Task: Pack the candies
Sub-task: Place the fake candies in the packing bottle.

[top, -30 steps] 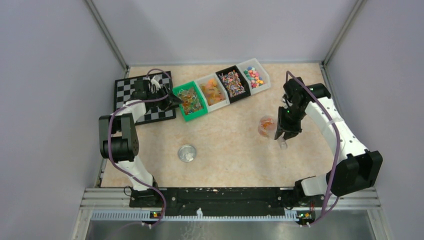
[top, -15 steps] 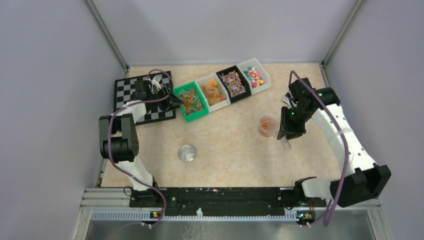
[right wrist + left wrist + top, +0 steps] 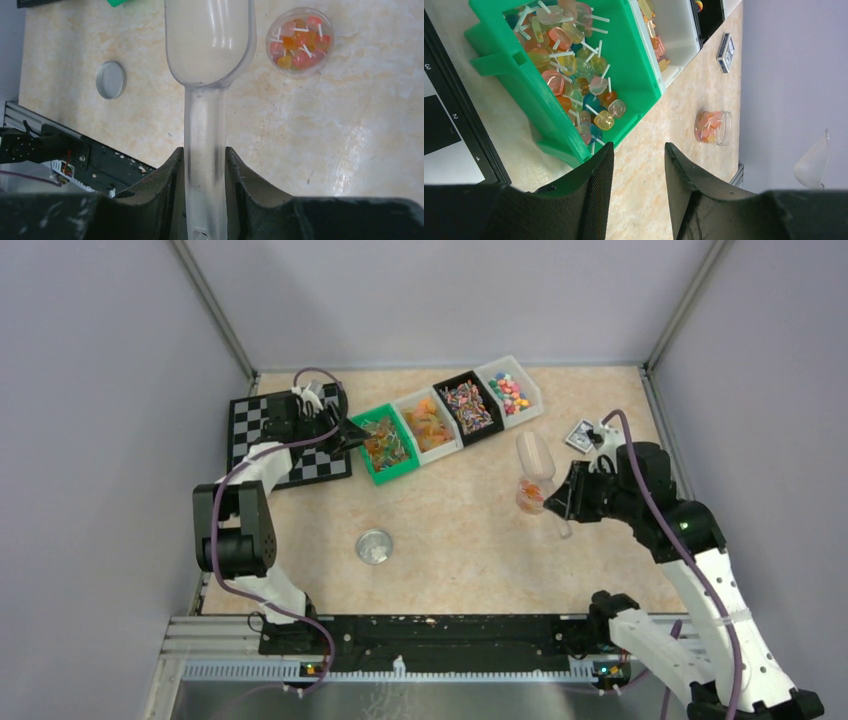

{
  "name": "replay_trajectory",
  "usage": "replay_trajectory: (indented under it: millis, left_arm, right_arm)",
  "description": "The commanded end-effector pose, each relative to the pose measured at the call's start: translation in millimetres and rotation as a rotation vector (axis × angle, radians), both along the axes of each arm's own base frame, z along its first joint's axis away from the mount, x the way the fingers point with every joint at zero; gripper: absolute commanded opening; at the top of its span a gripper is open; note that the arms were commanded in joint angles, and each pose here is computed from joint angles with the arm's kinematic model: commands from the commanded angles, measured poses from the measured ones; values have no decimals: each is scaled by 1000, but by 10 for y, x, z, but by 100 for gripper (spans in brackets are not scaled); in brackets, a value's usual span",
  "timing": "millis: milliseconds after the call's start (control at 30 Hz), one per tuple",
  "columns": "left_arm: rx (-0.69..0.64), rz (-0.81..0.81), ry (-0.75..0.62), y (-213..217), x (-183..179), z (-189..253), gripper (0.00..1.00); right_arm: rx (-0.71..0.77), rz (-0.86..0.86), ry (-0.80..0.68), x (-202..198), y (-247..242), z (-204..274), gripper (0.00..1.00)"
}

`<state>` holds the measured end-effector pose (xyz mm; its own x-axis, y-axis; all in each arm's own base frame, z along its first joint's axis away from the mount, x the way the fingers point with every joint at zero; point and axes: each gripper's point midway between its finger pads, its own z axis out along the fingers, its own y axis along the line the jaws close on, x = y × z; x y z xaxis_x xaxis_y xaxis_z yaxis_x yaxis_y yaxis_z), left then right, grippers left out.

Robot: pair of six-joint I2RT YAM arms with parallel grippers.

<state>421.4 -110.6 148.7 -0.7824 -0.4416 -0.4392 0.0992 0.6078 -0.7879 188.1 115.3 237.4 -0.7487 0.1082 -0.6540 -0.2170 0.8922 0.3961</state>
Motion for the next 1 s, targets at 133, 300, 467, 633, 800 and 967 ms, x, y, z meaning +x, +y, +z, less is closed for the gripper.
replay_trajectory:
  millis: [133, 300, 467, 633, 800, 967]
  left_arm:
    - [36, 4, -115, 25, 61, 273, 48]
    - [51, 17, -123, 52, 69, 300, 50]
    - [55, 17, -144, 55, 66, 369, 98]
    - [60, 16, -195, 54, 35, 564, 99]
    - [146, 18, -241, 17, -13, 671, 99]
    - [174, 23, -203, 22, -219, 662, 99]
  right_arm:
    - [74, 69, -285, 352, 284, 301, 0]
    - [152, 35, -256, 404, 374, 196, 0]
    - [254, 24, -99, 402, 566, -198, 0]
    - [274, 12, -68, 572, 749, -364, 0]
    - [303, 28, -96, 694, 1064, -432, 0]
    - [189, 74, -78, 787, 1312, -669, 0]
